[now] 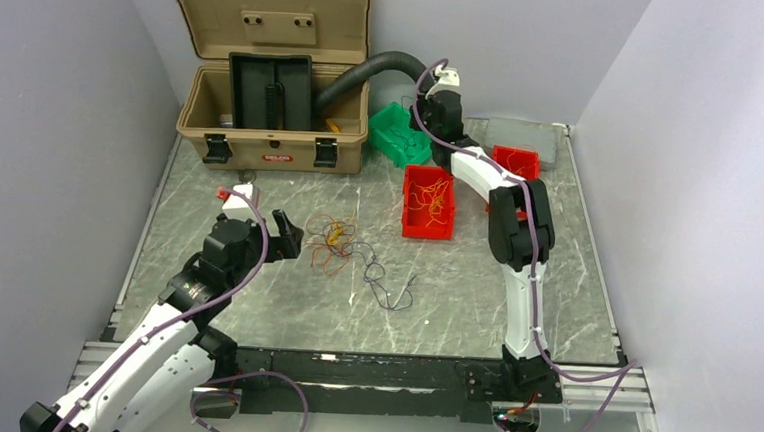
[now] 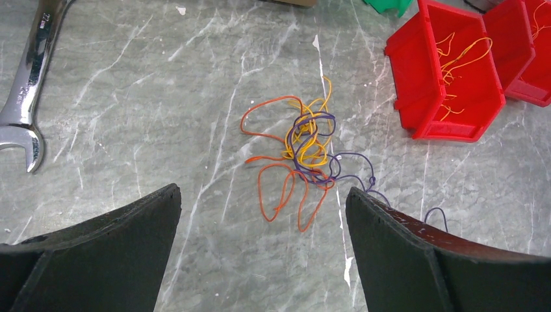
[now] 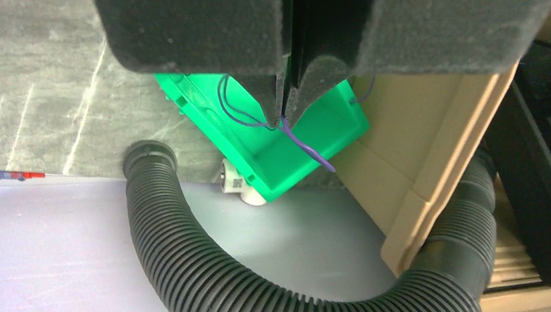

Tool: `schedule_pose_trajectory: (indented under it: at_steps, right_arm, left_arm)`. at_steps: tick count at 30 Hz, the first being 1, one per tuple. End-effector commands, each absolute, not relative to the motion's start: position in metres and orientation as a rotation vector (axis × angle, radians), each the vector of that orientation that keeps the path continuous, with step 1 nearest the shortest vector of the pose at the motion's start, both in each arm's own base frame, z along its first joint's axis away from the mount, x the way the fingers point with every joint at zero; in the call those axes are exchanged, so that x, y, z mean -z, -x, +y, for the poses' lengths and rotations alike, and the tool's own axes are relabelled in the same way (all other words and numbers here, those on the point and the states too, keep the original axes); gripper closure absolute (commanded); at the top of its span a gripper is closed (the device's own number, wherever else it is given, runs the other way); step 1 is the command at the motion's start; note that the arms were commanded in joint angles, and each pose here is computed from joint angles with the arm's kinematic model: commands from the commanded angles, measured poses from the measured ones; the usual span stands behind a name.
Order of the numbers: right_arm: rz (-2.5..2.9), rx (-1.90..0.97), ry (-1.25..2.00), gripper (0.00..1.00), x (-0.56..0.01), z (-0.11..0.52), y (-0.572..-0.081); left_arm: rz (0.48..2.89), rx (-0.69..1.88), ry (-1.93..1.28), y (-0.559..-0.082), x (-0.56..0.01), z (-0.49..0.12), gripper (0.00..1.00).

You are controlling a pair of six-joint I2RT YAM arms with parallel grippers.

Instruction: Untangle the cables

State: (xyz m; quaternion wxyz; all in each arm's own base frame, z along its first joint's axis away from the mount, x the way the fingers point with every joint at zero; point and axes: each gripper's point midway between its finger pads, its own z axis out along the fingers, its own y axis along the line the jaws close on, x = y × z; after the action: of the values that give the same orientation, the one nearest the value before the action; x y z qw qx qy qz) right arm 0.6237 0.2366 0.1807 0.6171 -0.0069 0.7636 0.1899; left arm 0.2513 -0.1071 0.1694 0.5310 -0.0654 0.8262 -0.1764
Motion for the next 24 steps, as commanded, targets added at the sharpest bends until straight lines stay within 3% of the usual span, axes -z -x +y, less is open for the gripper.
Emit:
schedule_pose_trajectory:
  at_steps: [1,14,21,24]
  right_arm:
    - [1.775,-0.408,0.016,1.0,-0.192,0.229,-0.633]
    - [2.212,-0.555,0.093,1.0,-0.061,0.258,-0.619]
    - [2.342,-0.579,0.163,1.0,-0.046,0.266,-0.581]
    - [2.334,-0.579,0.161,1.0,-0.066,0.262,-0.563]
  left_arm:
    - [1.929,0.428,0.15,-0.254,-0.184,-0.107,0.01]
    - [1.938,0.45,0.147,-0.251,-0.181,-0.109,0.01]
    - [1.945,0.46,0.139,-0.25,-0.182,-0.112,0.0]
    - [1.939,0.466,0.139,-0.249,-0.182,-0.112,0.01]
